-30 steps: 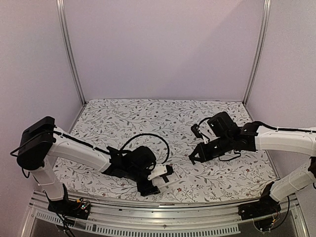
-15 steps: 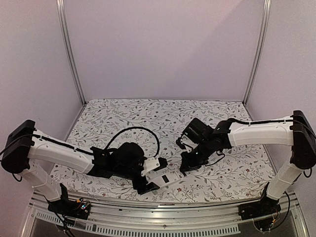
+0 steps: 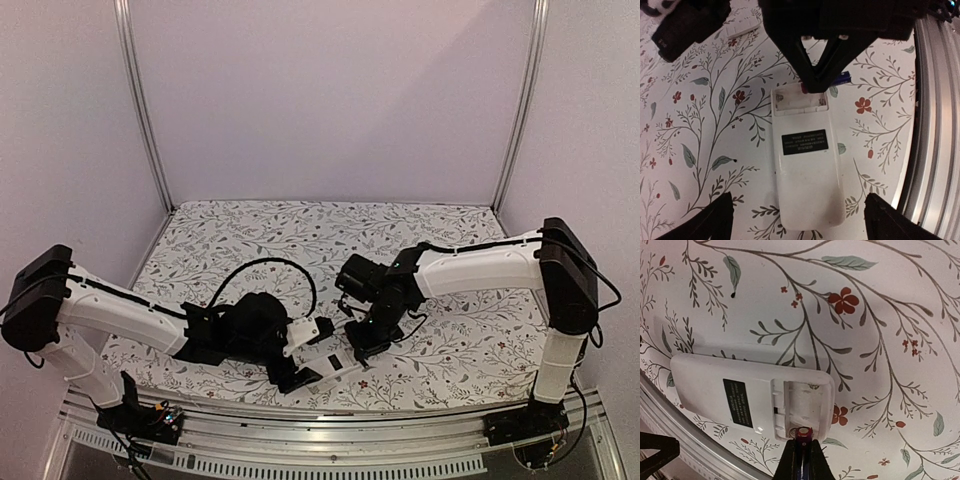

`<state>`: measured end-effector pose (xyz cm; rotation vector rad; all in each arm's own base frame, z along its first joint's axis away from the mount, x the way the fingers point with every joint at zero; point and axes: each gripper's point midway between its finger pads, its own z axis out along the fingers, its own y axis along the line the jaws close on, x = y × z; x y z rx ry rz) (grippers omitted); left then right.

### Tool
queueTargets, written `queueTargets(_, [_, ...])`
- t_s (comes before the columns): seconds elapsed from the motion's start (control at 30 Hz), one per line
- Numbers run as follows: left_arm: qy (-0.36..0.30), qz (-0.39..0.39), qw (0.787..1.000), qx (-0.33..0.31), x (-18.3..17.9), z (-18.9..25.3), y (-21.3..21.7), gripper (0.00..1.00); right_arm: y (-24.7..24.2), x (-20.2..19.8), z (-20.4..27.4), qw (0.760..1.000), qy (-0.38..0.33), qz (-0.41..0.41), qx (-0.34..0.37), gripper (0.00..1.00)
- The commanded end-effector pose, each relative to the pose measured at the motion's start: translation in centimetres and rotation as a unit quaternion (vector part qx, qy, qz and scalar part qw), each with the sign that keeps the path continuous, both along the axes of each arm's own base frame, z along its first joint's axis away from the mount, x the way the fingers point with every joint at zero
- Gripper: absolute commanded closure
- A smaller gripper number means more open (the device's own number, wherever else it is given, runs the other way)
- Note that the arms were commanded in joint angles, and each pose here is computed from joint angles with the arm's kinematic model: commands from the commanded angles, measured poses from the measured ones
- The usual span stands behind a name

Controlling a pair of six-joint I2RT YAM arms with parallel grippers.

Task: Load the batteries into the remote control
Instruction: Place the battery in the battery compartment.

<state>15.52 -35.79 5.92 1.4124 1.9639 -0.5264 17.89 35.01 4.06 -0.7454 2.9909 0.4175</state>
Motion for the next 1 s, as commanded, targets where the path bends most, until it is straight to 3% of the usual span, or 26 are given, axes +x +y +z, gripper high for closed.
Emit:
queueTargets(0.0, [-0.009, 0.005, 1.000, -0.013, 0.3, 0.8, -0.1, 0.09, 0.2, 0.1, -0.7, 1.000, -0.005, 0.011, -0.024, 1.00])
queueTargets(0.63, [-0.013, 0.001, 1.000, -0.011, 0.3, 0.9, 0.0, 0.09, 0.7, 1.2, -1.3, 0.999, -0.023, 0.019, -0.041, 1.00])
queueTargets(0.97, [-0.013, 0.001, 1.000, -0.009, 0.4, 0.8, -0.1, 0.09, 0.7, 1.3, -1.5, 0.998, -0.024, 0.022, -0.044, 0.86])
